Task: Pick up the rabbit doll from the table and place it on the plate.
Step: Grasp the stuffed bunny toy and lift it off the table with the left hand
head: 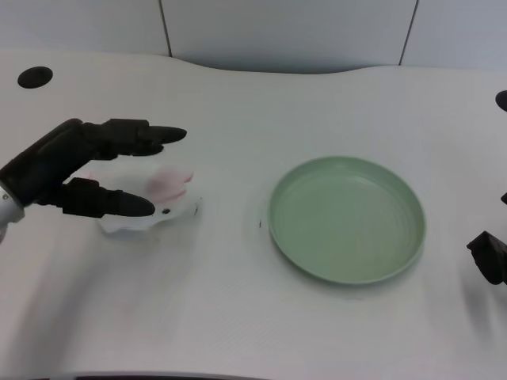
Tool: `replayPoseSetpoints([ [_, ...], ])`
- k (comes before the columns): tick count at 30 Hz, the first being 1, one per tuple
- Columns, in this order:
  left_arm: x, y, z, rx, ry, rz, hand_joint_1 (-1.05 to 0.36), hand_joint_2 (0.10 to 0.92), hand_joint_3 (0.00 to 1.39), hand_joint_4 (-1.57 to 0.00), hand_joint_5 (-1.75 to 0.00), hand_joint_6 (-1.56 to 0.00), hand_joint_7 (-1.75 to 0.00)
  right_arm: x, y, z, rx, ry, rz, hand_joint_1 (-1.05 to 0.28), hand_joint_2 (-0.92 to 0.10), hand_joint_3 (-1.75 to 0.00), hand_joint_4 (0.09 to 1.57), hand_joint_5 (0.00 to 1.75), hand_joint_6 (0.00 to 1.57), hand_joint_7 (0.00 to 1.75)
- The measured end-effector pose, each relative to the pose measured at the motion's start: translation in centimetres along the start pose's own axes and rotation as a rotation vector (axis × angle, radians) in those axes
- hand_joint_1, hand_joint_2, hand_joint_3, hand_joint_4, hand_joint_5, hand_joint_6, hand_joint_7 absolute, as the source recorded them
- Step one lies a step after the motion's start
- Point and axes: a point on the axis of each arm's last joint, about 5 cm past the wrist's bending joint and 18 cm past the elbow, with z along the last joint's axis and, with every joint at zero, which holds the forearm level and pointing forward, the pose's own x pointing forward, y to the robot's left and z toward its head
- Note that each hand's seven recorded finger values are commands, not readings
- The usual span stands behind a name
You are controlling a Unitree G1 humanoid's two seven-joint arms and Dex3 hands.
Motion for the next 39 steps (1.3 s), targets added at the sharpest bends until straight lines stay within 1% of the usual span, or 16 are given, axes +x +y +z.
replayPoseSetpoints([
  [1, 0.3, 0.0, 0.1, 0.054, 0.018, 0.0, -0.84, 0.92, 0.03, -0.23, 0.0, -0.27, 0.0, 0.0, 0.0, 0.0, 0.0, 0.0, 0.0, -0.64, -0.92, -0.33, 1.0, 1.75, 0.66, 1.75],
  [4, 1.1, -0.5, 0.0, 0.194, 0.069, -0.016, -0.92, 0.921, 0.05, -0.17, 0.0, -0.22, 0.0, 0.0, 0.0, 0.0, -0.001, 0.0, 0.002, -0.64, -0.92, -0.33, 1.0, 1.75, 0.65, 1.75],
  [10, 2.6, -1.3, -0.6, 0.478, 0.177, -0.004, -1.04, 0.921, 0.13, -0.11, 0.0, -0.15, 0.0, 0.01, 0.01, 0.02, -0.005, -0.002, 0.004, -0.65, -0.92, -0.33, 1.0, 1.75, 0.65, 1.75],
  [12, 2.8, -1.4, -0.8, 0.536, 0.212, 0.0, -1.05, 0.921, 0.15, -0.09, 0.0, -0.13, 0.0, 0.01, 0.0, 0.03, -0.008, -0.002, 0.004, -0.65, -0.92, -0.33, 1.0, 1.75, 0.64, 1.75],
  [15, 3.0, -1.8, -1.1, 0.57, 0.259, -0.007, -1.05, 0.921, 0.22, -0.07, 0.0, -0.09, 0.0, 0.02, 0.01, 0.08, -0.019, -0.003, 0.004, -0.66, -0.92, -0.32, 1.0, 1.75, 0.66, 1.75],
  [16, 3.0, -2.1, -1.2, 0.576, 0.274, -0.015, -1.05, 0.921, 0.28, -0.08, 0.0, -0.09, 0.0, 0.02, 0.01, 0.09, -0.02, -0.004, 0.003, -0.66, -0.92, -0.3, 1.0, 1.75, 0.66, 1.75],
  [19, 3.2, -2.8, -1.4, 0.598, 0.315, -0.046, -1.05, 0.921, 0.33, -0.08, 0.0, -0.08, 0.0, 0.03, 0.01, 0.09, -0.021, -0.003, 0.002, -0.66, -0.92, -0.3, 1.0, 1.75, 0.66, 1.75],
  [22, 3.4, -3.4, -1.5, 0.612, 0.375, -0.088, -1.05, 0.921, 0.33, -0.13, -0.03, -0.09, -0.01, 0.03, 0.01, 0.09, -0.02, -0.003, 0.001, -0.66, -0.92, -0.29, 0.99, 1.75, 0.65, 1.75],
  [25, 3.7, -3.9, -1.5, 0.574, 0.424, -0.135, -1.05, 0.921, 0.27, -0.22, -0.06, -0.13, -0.03, 0.03, 0.01, 0.09, -0.021, -0.004, -0.01, -0.67, -0.92, -0.29, 1.01, 1.75, 0.68, 1.75],
  [27, 4.0, -4.1, -1.4, 0.529, 0.436, -0.133, -1.05, 0.921, 0.26, -0.25, -0.07, -0.15, -0.03, 0.04, 0.02, 0.08, -0.021, -0.003, -0.014, -0.66, -0.92, -0.29, 1.01, 1.75, 0.68, 1.75],
  [30, 4.3, -4.4, -1.2, 0.488, 0.45, -0.138, -1.03, 0.921, 0.21, -0.32, -0.08, -0.16, -0.02, 0.04, 0.02, 0.08, -0.021, -0.003, -0.014, -0.65, -0.92, -0.3, 1.01, 1.75, 0.66, 1.75],
  [33, 4.8, -5.2, -1.0, 0.471, 0.459, -0.149, -1.01, 0.921, 0.19, -0.37, -0.09, -0.19, -0.03, 0.05, 0.03, 0.09, -0.021, -0.003, -0.011, -0.64, -0.92, -0.31, 1.0, 1.75, 0.65, 1.75],
  [34, 4.9, -5.4, -1.0, 0.469, 0.459, -0.153, -0.99, 0.921, 0.16, -0.42, -0.1, -0.22, -0.03, 0.06, 0.03, 0.09, -0.022, -0.003, -0.011, -0.65, -0.92, -0.31, 1.0, 1.75, 0.65, 1.75],
  [36, 5.1, -5.8, -0.9, 0.478, 0.468, -0.142, -0.93, 0.921, 0.13, -0.59, -0.17, -0.34, -0.05, 0.08, 0.04, 0.11, -0.024, -0.004, -0.01, -0.66, -0.92, -0.29, 1.0, 1.75, 0.65, 1.75],
  [38, 5.4, -6.3, -0.9, 0.504, 0.468, -0.11, -0.91, 0.921, 0.15, -0.62, -0.4, -0.46, -0.03, 0.1, 0.05, 0.11, -0.025, -0.005, -0.008, -0.66, -0.92, -0.3, 0.99, 1.75, 0.65, 1.75],
  [39, 5.4, -6.6, -0.8, 0.52, 0.462, -0.095, -0.87, 0.921, 0.16, -0.64, -0.63, -0.64, -0.07, 0.12, 0.06, 0.1, -0.025, -0.005, -0.005, -0.65, -0.92, -0.32, 0.99, 1.75, 0.65, 1.75],
])
